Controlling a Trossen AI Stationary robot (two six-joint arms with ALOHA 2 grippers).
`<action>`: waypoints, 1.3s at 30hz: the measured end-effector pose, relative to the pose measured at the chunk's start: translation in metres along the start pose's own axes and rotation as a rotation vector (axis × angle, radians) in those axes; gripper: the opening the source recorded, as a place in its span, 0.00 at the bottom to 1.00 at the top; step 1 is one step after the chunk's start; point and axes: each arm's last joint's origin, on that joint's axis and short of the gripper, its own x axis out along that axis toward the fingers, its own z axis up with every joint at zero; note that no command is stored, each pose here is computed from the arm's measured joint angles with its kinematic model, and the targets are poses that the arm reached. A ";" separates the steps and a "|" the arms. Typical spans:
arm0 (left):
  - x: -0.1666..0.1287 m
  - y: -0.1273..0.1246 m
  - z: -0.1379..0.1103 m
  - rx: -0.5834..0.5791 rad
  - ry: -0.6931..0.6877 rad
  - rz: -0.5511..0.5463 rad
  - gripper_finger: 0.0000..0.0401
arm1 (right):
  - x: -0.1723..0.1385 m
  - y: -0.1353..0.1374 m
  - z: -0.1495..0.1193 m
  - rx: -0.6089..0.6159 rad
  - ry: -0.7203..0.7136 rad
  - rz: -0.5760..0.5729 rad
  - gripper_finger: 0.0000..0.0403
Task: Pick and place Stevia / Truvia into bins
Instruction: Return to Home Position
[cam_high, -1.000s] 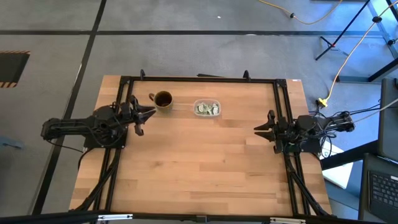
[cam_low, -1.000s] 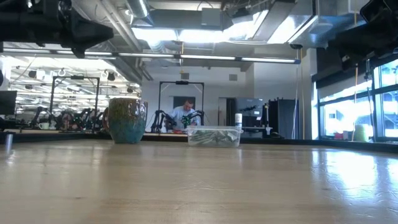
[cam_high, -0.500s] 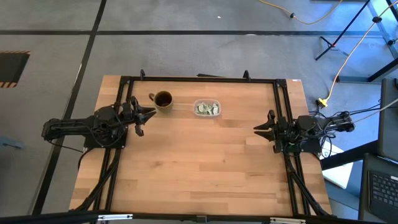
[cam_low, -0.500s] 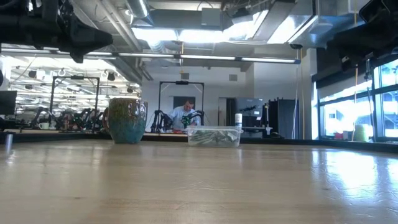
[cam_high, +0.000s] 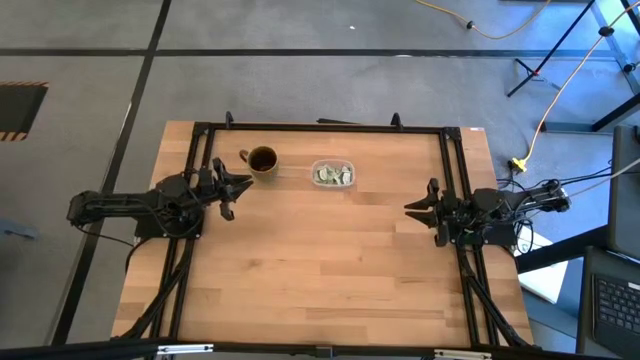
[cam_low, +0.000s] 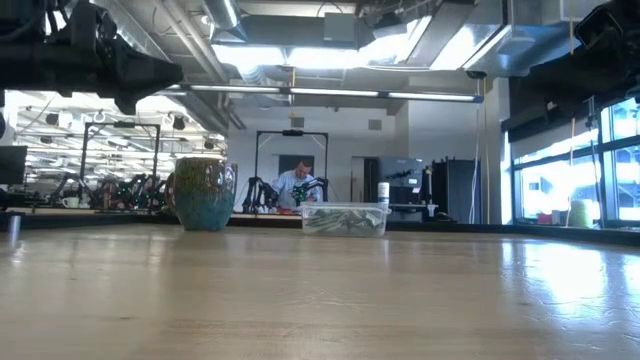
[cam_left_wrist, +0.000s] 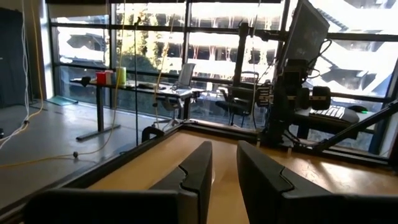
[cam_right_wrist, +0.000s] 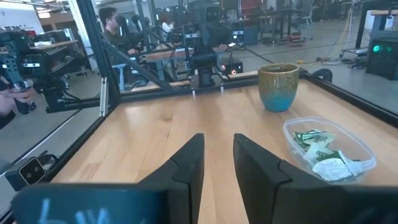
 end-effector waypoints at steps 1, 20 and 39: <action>0.000 0.000 0.000 0.001 -0.001 0.000 0.17 | 0.000 0.000 0.000 0.000 0.002 0.001 0.22; 0.000 0.002 -0.003 0.041 0.031 0.071 0.17 | 0.000 -0.001 -0.003 0.009 0.034 -0.007 0.22; 0.000 0.002 -0.004 0.067 0.038 0.071 0.18 | 0.000 -0.002 -0.004 -0.122 0.040 -0.066 0.22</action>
